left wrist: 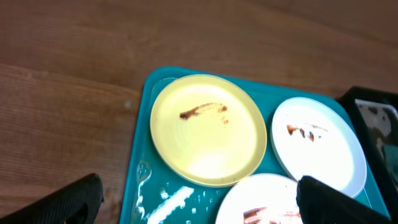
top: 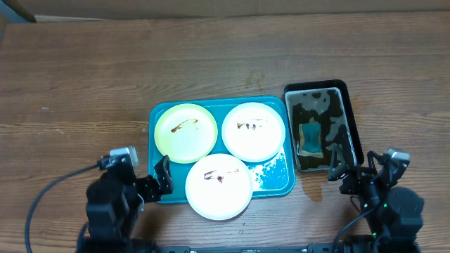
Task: Clean dirty plates on tray and stack at the side
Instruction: 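Move the left gripper to the front white plate and grip its rim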
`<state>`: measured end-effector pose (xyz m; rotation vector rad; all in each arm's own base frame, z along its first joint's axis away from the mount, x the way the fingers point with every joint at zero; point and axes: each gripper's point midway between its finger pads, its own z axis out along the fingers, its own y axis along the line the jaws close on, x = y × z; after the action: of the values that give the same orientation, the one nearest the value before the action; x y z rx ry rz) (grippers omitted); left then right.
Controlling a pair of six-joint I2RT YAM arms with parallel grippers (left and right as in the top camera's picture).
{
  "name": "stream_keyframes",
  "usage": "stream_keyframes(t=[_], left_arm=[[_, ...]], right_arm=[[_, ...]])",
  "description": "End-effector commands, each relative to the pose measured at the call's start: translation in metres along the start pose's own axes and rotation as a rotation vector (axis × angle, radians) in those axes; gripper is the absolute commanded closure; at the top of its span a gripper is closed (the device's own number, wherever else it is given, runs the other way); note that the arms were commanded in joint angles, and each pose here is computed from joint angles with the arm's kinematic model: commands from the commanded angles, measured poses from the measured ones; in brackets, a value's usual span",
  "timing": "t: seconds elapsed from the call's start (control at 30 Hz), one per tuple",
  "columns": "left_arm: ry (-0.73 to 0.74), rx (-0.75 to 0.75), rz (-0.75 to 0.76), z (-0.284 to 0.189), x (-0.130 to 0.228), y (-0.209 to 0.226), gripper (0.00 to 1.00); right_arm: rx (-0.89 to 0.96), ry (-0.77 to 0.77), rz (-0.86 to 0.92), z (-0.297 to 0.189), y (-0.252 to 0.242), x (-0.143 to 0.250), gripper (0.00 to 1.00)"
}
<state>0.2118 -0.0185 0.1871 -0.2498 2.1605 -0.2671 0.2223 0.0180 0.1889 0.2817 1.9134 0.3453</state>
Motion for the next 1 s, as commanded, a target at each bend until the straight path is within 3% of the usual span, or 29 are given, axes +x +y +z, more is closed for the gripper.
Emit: stream_keyframes(t=[0.0, 0.3, 0.47, 0.6, 0.97], left_arm=[[0.091, -0.003, -0.041, -0.006, -0.013, -0.008, 0.00], [0.512, -0.028, -0.148, -0.008, 0.007, -0.024, 0.00], [0.663, 0.050, -0.209, 0.004, 0.026, -0.039, 0.00], [0.754, 0.016, -0.228, 0.017, 0.039, -0.034, 0.00], [1.018, -0.090, -0.037, 0.042, 0.092, -0.037, 0.14]], right_arm=[[-0.026, 0.062, 0.034, -0.004, 0.014, -0.013, 0.00], [0.081, 0.407, 0.086, 0.012, 0.014, -0.005, 0.00], [0.111, 0.491, 0.085, 0.028, 0.016, -0.013, 0.00], [0.133, 0.546, 0.094, 0.038, 0.011, -0.005, 0.00], [0.161, 0.615, 0.103, 0.048, 0.005, 0.009, 0.00]])
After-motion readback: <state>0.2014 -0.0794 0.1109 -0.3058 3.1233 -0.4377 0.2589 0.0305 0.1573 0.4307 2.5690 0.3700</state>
